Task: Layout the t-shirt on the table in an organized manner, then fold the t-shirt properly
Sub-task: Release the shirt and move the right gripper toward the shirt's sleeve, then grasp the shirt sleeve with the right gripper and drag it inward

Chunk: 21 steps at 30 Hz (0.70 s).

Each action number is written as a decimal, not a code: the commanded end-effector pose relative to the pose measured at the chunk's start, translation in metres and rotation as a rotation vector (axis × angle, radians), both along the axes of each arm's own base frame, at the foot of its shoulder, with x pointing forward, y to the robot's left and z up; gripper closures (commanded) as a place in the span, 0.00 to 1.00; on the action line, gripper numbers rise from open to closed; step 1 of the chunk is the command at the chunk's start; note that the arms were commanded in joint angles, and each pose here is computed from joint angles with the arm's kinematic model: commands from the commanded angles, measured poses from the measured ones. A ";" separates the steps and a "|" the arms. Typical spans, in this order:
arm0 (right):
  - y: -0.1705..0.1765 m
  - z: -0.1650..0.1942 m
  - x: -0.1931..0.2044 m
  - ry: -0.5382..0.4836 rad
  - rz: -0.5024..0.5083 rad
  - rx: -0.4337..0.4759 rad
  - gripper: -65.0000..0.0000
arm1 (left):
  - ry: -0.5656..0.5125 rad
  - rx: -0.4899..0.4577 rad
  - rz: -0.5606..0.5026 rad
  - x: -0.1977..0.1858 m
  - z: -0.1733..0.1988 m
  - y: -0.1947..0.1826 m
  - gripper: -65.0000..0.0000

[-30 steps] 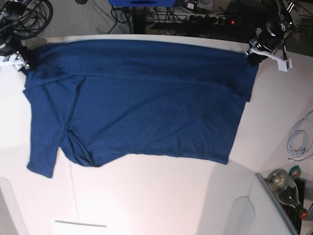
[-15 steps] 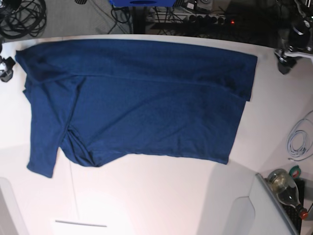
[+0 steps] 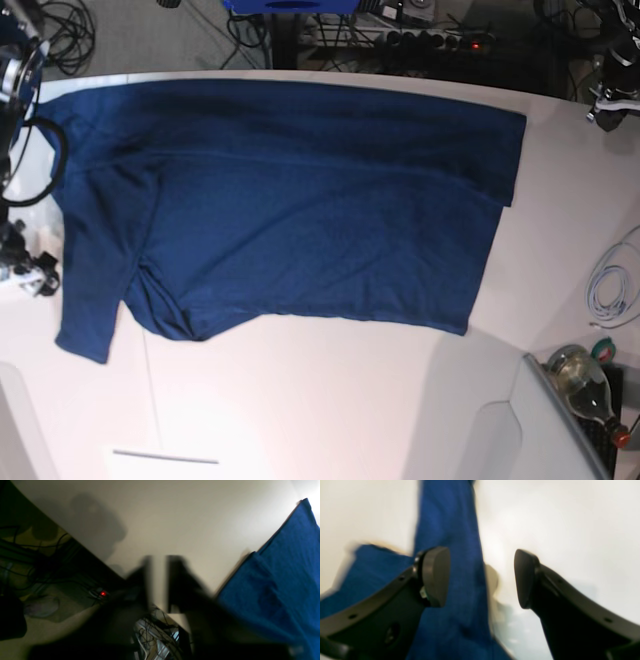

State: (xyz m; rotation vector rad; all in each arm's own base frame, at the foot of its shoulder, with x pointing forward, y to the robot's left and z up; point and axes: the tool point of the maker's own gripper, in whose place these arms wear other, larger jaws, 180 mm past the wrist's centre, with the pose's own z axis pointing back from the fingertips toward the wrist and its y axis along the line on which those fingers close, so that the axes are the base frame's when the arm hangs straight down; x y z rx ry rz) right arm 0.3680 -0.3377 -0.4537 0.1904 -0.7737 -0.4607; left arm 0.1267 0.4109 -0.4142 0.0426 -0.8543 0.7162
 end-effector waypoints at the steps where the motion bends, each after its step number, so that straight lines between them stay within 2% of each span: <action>1: -0.011 0.023 0.028 -0.073 0.002 -0.038 0.41 | -0.036 0.033 -0.004 0.005 0.013 0.008 1.00; 4: 0.000 0.007 0.039 -0.041 0.041 -0.069 0.41 | -0.020 0.032 -0.002 -0.002 0.011 0.009 1.00; 8: 0.002 -0.004 0.038 -0.025 0.043 -0.098 0.42 | -0.018 0.035 -0.003 -0.003 0.012 0.009 1.00; 17: 0.012 -0.025 0.020 0.014 0.052 -0.088 0.42 | -0.019 0.029 -0.003 -0.002 0.010 0.007 1.00; 19: 0.013 -0.028 0.017 0.019 0.055 -0.087 0.49 | -0.019 0.026 -0.003 -0.002 0.009 0.007 1.00; 21: 0.013 -0.029 0.016 0.025 0.056 -0.086 0.68 | -0.018 0.025 -0.002 -0.002 0.009 0.007 1.00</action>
